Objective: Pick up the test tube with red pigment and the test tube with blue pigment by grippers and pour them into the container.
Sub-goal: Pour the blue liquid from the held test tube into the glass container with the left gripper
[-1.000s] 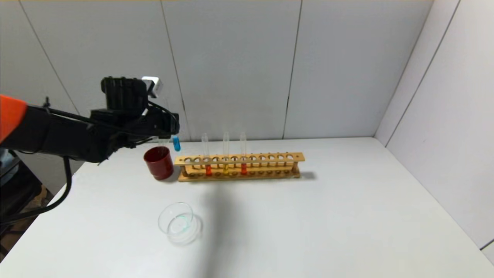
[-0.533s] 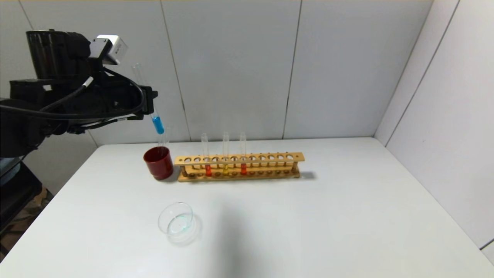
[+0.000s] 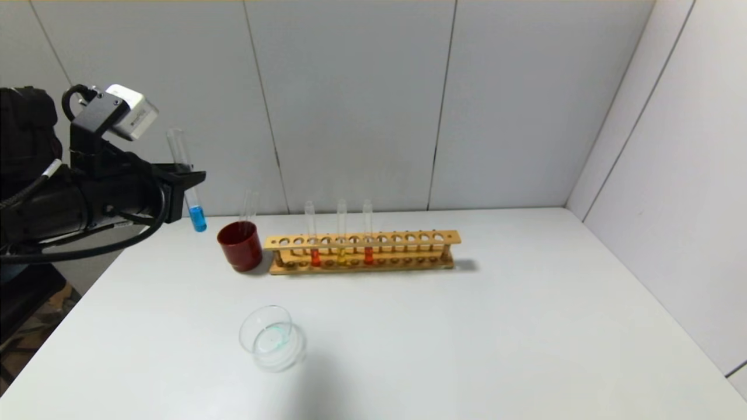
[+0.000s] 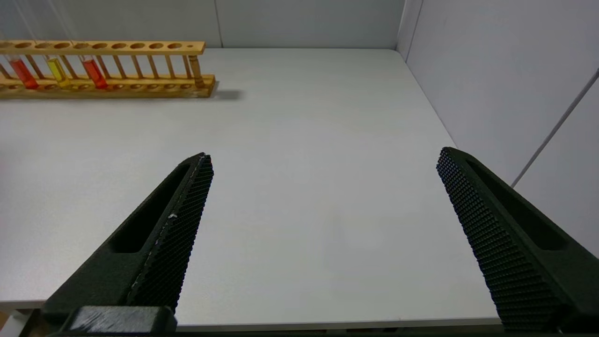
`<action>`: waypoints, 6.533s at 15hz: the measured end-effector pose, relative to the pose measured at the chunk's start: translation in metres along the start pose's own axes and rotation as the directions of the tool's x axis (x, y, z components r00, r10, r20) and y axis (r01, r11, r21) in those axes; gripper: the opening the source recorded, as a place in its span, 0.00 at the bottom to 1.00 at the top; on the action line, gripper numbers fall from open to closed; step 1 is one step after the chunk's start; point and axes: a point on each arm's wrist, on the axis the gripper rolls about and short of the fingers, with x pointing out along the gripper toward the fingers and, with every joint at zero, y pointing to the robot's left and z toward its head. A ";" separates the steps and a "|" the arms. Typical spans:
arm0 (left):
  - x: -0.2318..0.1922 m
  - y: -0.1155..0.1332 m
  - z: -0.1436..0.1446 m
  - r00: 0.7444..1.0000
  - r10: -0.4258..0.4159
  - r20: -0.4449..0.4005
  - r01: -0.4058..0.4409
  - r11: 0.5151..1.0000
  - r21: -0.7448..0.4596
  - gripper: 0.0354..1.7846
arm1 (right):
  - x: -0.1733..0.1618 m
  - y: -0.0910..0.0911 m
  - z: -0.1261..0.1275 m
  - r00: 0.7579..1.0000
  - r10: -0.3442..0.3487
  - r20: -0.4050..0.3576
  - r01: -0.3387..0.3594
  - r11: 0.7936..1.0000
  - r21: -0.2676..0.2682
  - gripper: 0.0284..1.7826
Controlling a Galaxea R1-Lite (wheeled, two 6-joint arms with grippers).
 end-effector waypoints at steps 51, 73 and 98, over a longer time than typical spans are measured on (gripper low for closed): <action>0.080 0.000 -0.122 0.857 -0.494 -0.147 0.136 -0.059 0.989 0.16 | 0.000 0.000 0.000 1.000 0.001 0.000 -0.001 1.000 0.000 0.98; 0.107 0.002 -0.134 0.816 -0.568 -0.107 -0.030 -0.226 0.974 0.16 | 0.000 0.000 0.000 1.000 0.000 0.000 0.000 1.000 0.000 0.98; 0.110 0.005 -0.126 0.832 -0.552 -0.049 -0.149 -0.308 0.940 0.16 | 0.000 0.000 0.000 1.000 0.001 0.000 -0.001 1.000 0.000 0.98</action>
